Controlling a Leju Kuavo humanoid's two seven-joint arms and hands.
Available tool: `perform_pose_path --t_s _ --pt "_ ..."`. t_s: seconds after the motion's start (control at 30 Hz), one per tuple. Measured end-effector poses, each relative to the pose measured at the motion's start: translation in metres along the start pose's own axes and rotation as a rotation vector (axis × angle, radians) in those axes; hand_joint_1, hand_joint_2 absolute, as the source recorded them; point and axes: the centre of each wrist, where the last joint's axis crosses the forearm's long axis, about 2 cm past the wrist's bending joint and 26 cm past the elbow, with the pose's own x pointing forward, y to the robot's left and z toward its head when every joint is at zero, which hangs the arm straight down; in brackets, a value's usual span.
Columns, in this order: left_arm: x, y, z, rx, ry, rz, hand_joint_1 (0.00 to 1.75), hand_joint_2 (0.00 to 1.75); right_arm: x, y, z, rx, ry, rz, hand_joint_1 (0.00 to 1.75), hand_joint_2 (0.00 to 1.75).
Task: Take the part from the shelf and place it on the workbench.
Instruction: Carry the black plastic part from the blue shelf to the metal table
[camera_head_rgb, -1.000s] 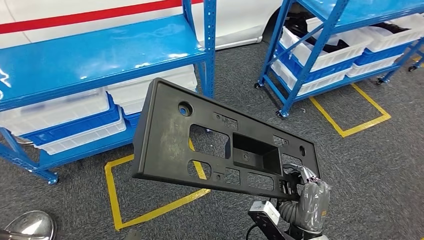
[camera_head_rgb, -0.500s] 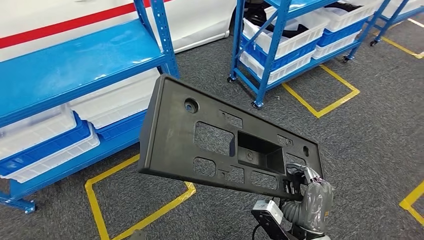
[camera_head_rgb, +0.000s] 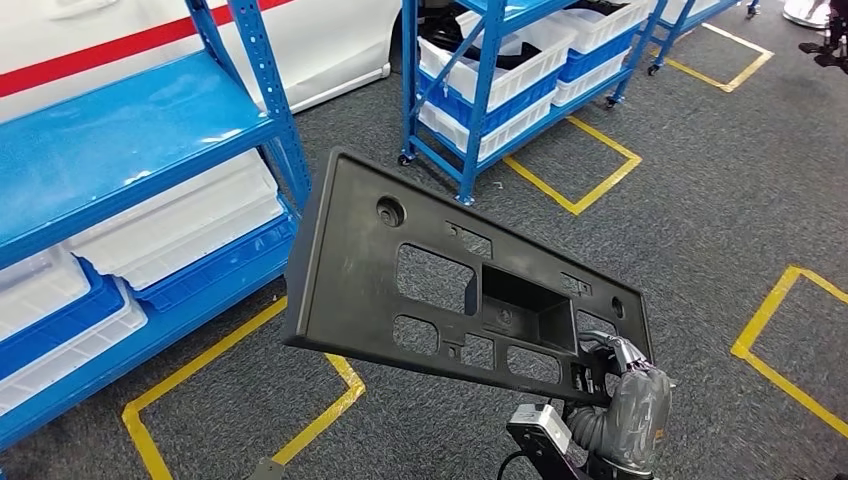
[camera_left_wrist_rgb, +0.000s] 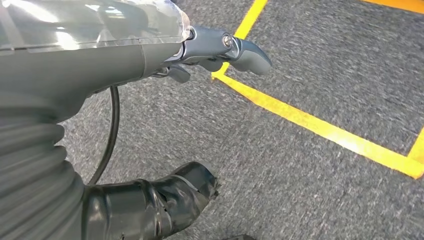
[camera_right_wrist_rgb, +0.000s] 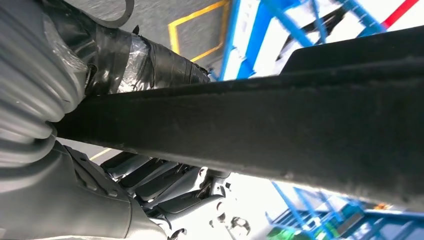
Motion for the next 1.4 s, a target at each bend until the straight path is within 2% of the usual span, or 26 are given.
perform_pose_path --t_s 1.4 --pt "0.002 -0.001 0.000 0.001 -0.002 0.011 0.00 1.75 -0.010 -0.015 0.005 -0.063 0.061 0.030 1.75 1.75"
